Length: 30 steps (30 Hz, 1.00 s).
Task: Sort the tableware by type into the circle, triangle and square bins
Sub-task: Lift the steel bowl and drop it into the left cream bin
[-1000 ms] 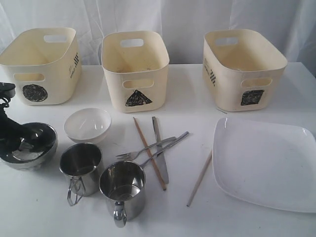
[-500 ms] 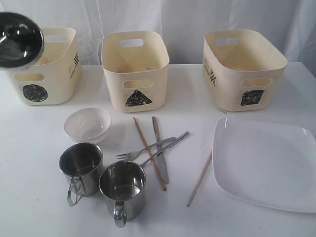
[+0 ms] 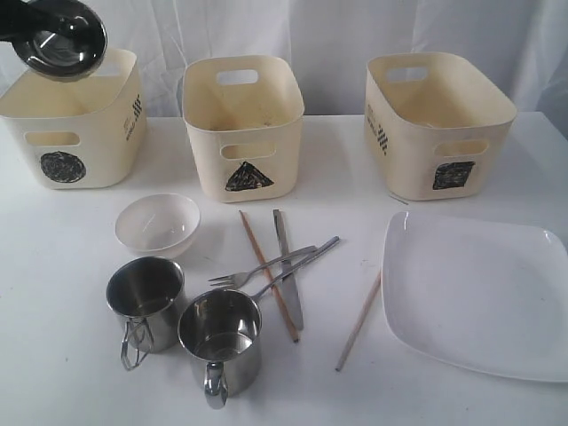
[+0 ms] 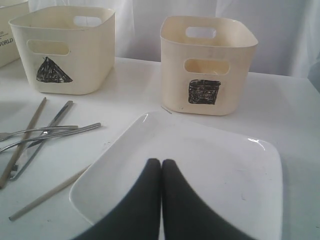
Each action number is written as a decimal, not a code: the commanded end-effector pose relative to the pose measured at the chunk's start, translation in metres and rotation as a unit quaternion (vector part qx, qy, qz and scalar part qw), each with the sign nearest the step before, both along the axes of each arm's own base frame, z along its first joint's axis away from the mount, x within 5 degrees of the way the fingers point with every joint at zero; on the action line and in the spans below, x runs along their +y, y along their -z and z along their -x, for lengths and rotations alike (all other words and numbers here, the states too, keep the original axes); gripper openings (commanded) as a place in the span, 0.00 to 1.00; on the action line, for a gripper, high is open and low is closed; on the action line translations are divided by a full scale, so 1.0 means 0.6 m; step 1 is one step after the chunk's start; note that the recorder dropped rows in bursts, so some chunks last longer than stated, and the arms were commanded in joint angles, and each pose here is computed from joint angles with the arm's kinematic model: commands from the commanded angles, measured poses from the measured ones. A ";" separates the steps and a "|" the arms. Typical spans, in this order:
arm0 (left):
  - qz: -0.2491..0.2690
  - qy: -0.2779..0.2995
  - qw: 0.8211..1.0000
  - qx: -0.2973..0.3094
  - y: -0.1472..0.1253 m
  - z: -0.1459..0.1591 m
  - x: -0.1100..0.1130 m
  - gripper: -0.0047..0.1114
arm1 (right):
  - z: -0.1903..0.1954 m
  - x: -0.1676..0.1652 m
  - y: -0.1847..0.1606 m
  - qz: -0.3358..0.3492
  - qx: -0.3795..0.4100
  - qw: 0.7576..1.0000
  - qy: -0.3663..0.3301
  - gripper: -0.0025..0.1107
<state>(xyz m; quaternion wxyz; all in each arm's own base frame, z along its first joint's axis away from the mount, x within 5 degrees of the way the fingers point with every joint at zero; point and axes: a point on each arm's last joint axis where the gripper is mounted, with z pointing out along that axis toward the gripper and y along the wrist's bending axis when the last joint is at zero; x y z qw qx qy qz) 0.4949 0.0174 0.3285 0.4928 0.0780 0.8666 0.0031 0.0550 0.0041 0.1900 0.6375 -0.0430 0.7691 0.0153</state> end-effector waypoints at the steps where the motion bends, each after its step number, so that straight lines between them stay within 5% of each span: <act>1: 0.023 -0.039 0.999 0.008 0.045 -0.036 0.049 0.04 | 0.000 0.000 0.001 0.002 -0.007 1.000 -0.002 0.02; 5: 0.039 -0.047 0.997 0.038 0.093 -0.050 0.062 0.10 | 0.000 0.000 0.001 0.002 -0.007 1.000 -0.002 0.02; 13: 0.112 -0.001 0.992 0.051 0.118 -0.058 0.039 0.46 | 0.000 0.000 0.001 0.002 -0.007 1.000 -0.002 0.02; 19: 0.159 0.056 0.984 0.063 0.093 -0.043 0.016 0.45 | 0.000 0.000 0.001 0.002 -0.007 1.000 -0.002 0.02; 30: 0.149 0.141 0.973 0.102 0.027 0.010 -0.007 0.44 | 0.000 0.000 0.001 0.002 -0.007 1.000 -0.002 0.02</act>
